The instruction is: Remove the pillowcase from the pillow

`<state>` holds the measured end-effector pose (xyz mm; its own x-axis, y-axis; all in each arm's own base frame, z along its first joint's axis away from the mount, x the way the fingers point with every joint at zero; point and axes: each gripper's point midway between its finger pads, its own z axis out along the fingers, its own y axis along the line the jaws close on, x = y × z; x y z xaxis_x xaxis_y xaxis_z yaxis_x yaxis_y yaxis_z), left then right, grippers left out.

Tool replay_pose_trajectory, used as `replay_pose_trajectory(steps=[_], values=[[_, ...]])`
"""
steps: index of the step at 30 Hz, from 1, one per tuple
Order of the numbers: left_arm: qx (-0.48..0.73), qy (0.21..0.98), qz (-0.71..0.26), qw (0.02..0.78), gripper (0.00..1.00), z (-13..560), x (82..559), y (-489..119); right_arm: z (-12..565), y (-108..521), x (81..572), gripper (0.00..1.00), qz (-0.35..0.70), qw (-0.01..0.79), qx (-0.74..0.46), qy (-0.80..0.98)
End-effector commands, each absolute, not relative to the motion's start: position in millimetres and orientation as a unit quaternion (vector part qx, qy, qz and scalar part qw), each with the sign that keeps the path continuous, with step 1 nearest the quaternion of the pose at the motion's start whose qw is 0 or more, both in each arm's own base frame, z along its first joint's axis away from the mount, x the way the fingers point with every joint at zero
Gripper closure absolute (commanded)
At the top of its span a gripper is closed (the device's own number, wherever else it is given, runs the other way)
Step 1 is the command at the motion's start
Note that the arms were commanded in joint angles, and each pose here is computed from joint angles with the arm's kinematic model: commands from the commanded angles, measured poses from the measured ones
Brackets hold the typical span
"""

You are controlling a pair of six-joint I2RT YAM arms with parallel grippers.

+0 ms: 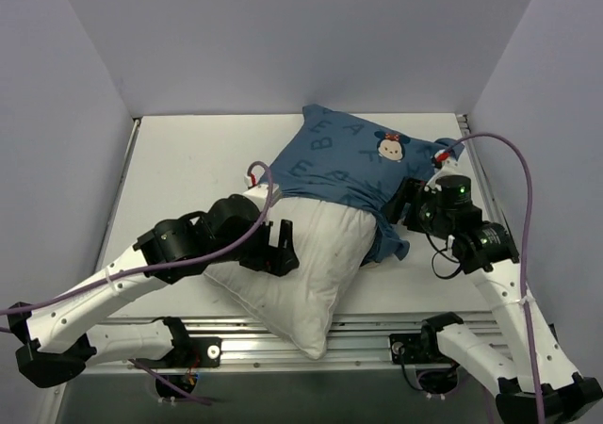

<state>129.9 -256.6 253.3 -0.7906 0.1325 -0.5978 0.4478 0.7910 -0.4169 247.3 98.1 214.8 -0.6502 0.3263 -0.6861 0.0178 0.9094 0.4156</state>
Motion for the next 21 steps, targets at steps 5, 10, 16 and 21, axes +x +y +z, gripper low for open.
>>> replay_pose_trajectory(steps=[5, 10, 16, 21], values=[[0.049, 0.886, -0.248, 0.389, 0.06, 294.0, 215.7, -242.9, 305.5, 126.3, 279.5, 0.27, 0.215, 0.485, -0.02, 0.847], [0.01, 0.892, -0.211, 0.4, 0.06, 269.9, 240.8, -240.1, 312.3, 176.0, 305.5, 0.24, 0.229, 0.464, -0.115, 0.848], [-0.036, 0.914, -0.195, 0.354, 0.06, 203.8, 223.7, -227.5, 295.8, 254.5, 313.6, 0.18, 0.186, 0.45, -0.269, 0.831], [-0.071, 0.917, -0.2, 0.337, 0.06, 156.1, 211.5, -214.9, 252.2, 295.0, 329.5, 0.16, 0.179, 0.416, -0.348, 0.821]])
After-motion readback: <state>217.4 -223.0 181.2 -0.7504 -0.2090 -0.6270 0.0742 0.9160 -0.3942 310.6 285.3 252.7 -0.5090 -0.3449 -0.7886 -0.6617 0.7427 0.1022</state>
